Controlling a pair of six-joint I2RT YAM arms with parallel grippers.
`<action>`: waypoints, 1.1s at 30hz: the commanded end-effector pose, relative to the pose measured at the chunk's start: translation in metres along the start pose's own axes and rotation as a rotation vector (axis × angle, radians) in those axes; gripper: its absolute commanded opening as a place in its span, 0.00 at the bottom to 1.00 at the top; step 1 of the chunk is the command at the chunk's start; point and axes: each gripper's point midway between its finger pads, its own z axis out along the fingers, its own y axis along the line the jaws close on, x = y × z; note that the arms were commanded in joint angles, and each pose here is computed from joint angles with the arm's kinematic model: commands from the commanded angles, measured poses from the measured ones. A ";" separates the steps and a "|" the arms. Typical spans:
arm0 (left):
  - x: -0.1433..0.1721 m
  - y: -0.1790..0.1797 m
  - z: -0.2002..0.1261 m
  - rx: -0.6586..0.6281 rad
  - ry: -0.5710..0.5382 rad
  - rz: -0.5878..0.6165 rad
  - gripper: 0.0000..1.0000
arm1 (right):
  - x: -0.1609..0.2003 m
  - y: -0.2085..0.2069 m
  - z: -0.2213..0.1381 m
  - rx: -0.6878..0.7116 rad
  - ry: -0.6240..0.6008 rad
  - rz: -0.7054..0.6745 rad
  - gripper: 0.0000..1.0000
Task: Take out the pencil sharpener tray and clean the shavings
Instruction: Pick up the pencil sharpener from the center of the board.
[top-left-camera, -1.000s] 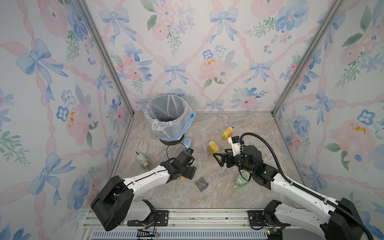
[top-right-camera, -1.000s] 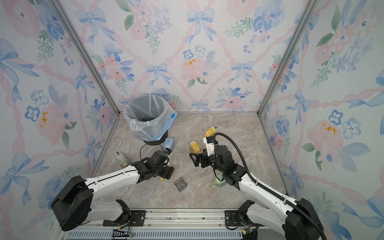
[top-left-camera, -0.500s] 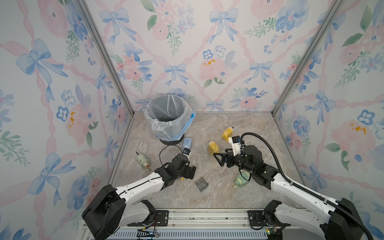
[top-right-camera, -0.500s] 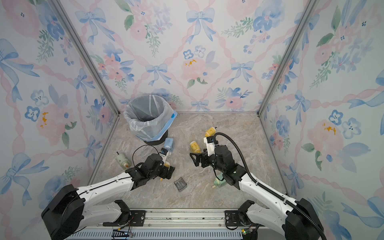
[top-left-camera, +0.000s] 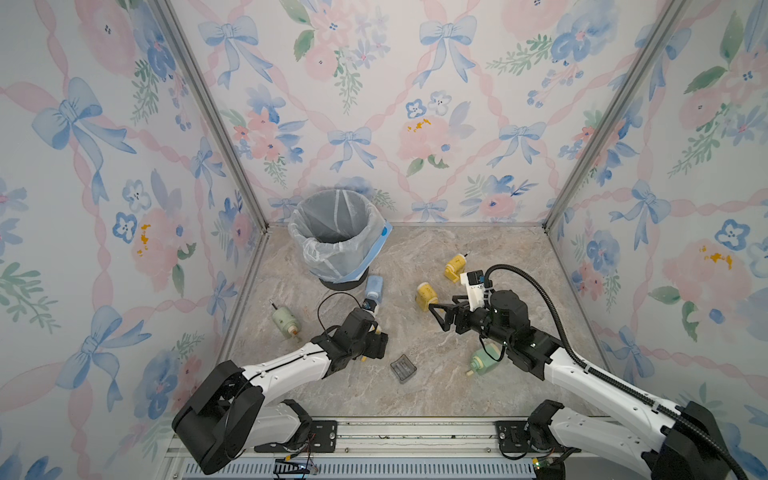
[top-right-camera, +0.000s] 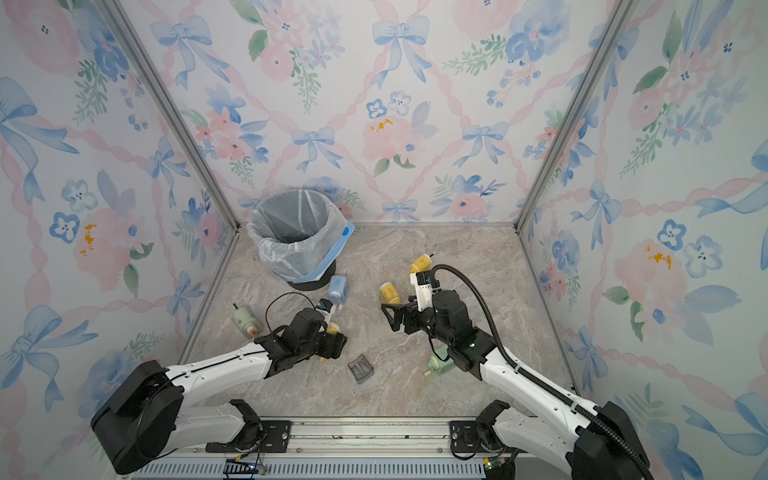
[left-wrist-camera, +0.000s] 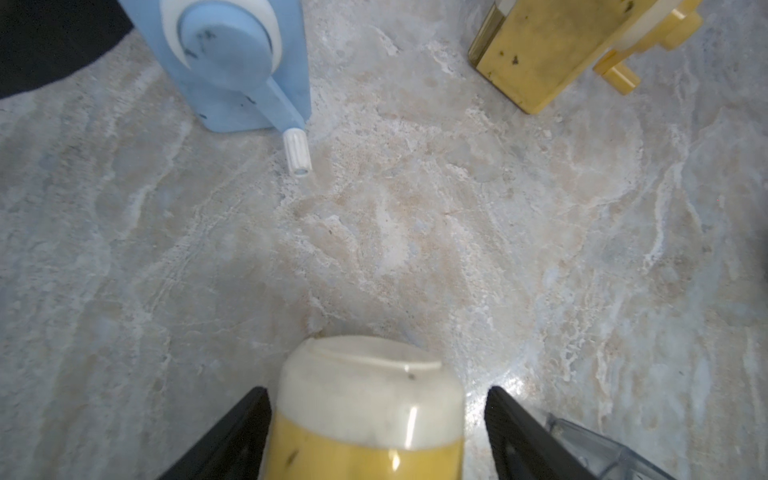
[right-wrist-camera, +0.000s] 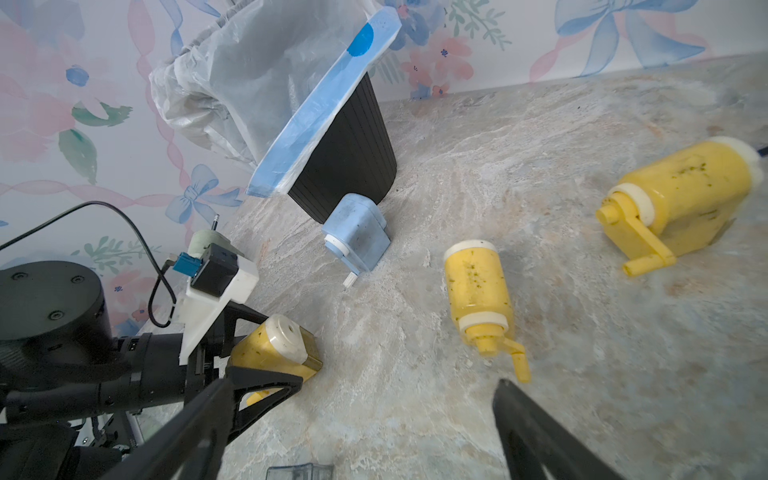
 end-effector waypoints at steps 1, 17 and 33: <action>0.009 -0.004 0.004 0.034 0.031 -0.028 0.80 | -0.003 -0.002 -0.002 0.003 -0.009 0.017 0.97; 0.018 -0.002 0.012 0.008 0.070 -0.009 0.51 | -0.006 -0.003 0.003 0.001 -0.009 0.020 0.97; -0.039 -0.043 -0.023 0.203 0.020 0.151 0.07 | -0.015 0.020 0.002 -0.128 0.082 -0.033 0.97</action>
